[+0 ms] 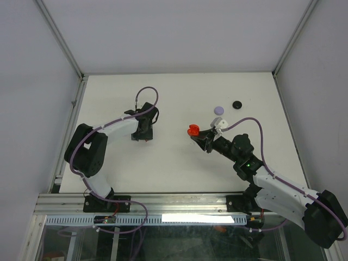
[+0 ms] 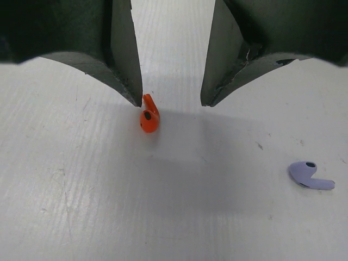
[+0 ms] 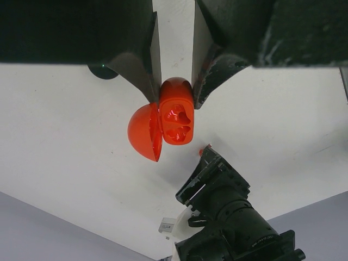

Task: Insert the wireless bluetooth earbuds into the charging case
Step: Pick up the earbud from the center of the board.

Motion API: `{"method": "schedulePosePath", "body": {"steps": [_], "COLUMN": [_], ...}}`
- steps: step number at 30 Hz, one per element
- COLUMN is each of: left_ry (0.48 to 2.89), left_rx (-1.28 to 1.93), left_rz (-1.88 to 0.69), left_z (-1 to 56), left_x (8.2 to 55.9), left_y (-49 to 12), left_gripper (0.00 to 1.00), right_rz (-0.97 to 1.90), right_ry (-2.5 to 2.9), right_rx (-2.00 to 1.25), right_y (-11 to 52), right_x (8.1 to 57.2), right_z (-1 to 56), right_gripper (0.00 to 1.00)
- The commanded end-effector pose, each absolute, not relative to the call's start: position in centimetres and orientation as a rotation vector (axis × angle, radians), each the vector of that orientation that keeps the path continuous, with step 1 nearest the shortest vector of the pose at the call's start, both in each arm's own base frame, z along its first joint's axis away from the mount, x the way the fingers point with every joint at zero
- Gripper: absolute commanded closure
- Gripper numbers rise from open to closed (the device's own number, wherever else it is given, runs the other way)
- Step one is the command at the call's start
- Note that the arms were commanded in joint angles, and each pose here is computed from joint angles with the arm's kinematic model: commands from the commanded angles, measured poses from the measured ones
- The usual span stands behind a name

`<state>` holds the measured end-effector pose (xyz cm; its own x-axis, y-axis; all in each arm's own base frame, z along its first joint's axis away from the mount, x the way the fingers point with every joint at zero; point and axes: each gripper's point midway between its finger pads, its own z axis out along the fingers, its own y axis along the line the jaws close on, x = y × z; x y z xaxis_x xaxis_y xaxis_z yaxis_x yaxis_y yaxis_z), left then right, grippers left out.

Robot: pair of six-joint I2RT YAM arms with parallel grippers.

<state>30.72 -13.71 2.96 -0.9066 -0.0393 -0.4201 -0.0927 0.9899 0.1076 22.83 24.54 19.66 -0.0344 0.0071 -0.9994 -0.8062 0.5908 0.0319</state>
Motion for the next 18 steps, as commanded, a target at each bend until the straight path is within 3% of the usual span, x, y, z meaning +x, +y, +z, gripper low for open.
{"method": "schedulePosePath", "body": {"steps": [1,18], "left_ry": [2.625,2.683], "left_rx": [-0.079,-0.027], "left_rz": [0.014,-0.057], "left_z": [5.6,3.7], "left_x": [33.2,33.8], "left_y": [-15.3,-15.9], "left_gripper": [0.53,0.69], "right_rz": [0.765,0.770], "right_ry": [1.411,1.418], "right_rx": [-0.699,-0.710], "right_y": [24.7,24.8], "right_x": [22.9,22.9], "right_z": [21.4,21.3], "right_gripper": [0.99,0.99]}}
